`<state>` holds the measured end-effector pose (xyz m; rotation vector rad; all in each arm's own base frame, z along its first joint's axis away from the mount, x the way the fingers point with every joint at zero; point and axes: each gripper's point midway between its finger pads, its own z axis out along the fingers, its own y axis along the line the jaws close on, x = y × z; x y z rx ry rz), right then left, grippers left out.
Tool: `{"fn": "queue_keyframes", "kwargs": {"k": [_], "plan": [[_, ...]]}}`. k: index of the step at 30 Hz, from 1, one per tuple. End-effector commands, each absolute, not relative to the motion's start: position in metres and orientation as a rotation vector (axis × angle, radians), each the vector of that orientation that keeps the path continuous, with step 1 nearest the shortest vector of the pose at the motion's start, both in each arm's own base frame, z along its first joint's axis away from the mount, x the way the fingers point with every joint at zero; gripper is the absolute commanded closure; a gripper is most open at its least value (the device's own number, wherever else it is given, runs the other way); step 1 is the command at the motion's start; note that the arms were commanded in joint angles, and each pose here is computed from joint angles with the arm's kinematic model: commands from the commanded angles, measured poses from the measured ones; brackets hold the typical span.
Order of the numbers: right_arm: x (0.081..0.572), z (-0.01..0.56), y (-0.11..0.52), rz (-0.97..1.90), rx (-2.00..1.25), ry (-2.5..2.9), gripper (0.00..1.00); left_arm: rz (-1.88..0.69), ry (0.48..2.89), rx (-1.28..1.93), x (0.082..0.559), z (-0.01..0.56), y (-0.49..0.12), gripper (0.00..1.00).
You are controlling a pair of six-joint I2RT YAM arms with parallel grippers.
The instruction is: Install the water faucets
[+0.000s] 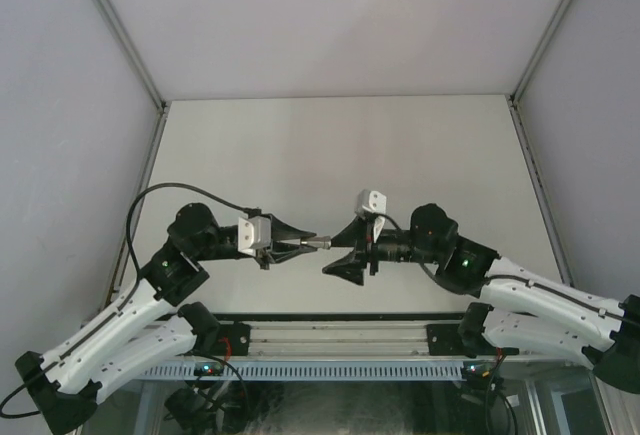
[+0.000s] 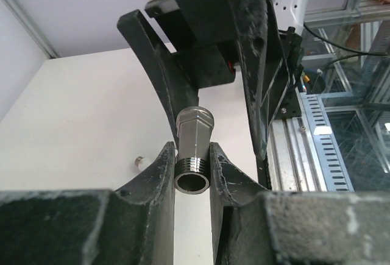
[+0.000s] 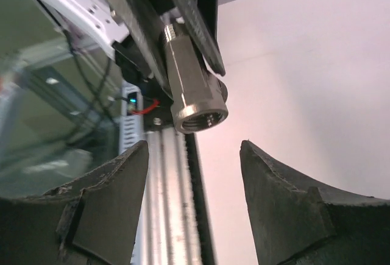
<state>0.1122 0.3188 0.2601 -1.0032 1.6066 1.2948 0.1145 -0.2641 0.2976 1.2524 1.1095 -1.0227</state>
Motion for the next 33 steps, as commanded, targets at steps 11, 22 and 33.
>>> {"fn": "queue_keyframes", "kwargs": {"k": [11,22,33], "plan": [[0.131,0.310,0.310,0.939,-1.092,1.125,0.46,-1.136,1.016,1.257,0.095,0.315,-0.267,1.00],[0.105,0.314,0.312,1.045,-1.162,1.065,0.45,-1.115,1.042,1.239,0.102,0.315,-0.269,1.00],[0.106,0.315,0.316,1.057,-1.149,1.064,0.63,-1.141,1.039,1.259,0.099,0.315,-0.271,1.00]]}}
